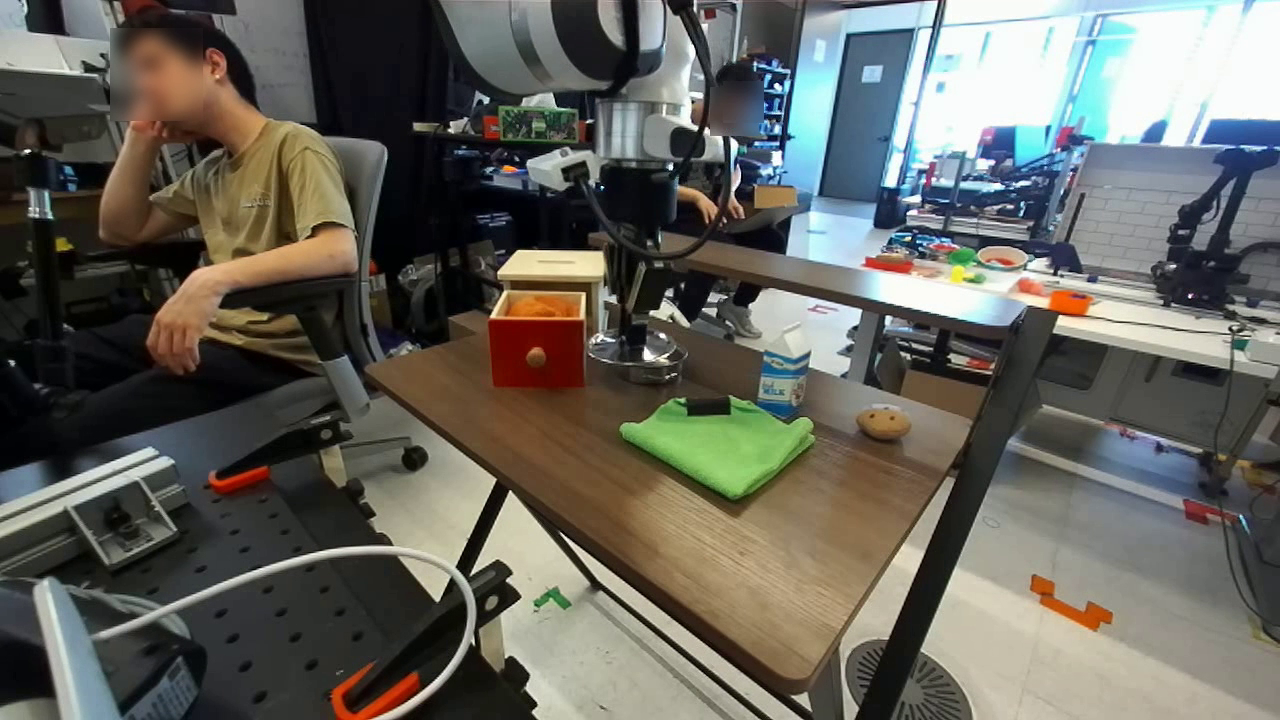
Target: Move the lid to the right
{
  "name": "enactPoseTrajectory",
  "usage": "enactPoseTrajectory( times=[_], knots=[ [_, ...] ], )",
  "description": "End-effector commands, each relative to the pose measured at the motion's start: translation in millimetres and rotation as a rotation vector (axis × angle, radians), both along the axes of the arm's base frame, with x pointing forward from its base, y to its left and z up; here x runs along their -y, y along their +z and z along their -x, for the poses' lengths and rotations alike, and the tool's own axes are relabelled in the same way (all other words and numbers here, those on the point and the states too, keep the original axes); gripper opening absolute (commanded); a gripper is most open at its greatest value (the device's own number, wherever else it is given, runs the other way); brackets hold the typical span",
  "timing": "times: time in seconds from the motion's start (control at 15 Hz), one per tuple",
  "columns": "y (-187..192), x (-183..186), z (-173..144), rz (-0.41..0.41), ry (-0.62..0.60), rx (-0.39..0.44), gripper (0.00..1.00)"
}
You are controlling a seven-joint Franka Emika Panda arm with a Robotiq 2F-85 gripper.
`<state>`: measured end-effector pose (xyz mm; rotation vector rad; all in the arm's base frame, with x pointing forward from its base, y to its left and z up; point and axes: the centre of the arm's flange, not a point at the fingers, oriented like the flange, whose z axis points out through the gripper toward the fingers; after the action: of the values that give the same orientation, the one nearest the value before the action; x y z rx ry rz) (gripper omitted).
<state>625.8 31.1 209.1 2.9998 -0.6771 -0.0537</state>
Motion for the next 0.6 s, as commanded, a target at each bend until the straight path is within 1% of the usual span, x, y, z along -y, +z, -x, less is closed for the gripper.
enactPoseTrajectory(
  times=[0.0, 0.13, 0.33, 0.53],
  knots=[
    [2, 2, 55, 0.004, 0.015, -0.035, 0.05],
    [-9, -1, 69, 0.016, -0.026, -0.073, 0.05],
    [-22, -3, 80, 0.021, -0.121, -0.125, 0.05],
    [-37, -1, 85, 0.051, -0.239, -0.140, 0.05]
  ],
)
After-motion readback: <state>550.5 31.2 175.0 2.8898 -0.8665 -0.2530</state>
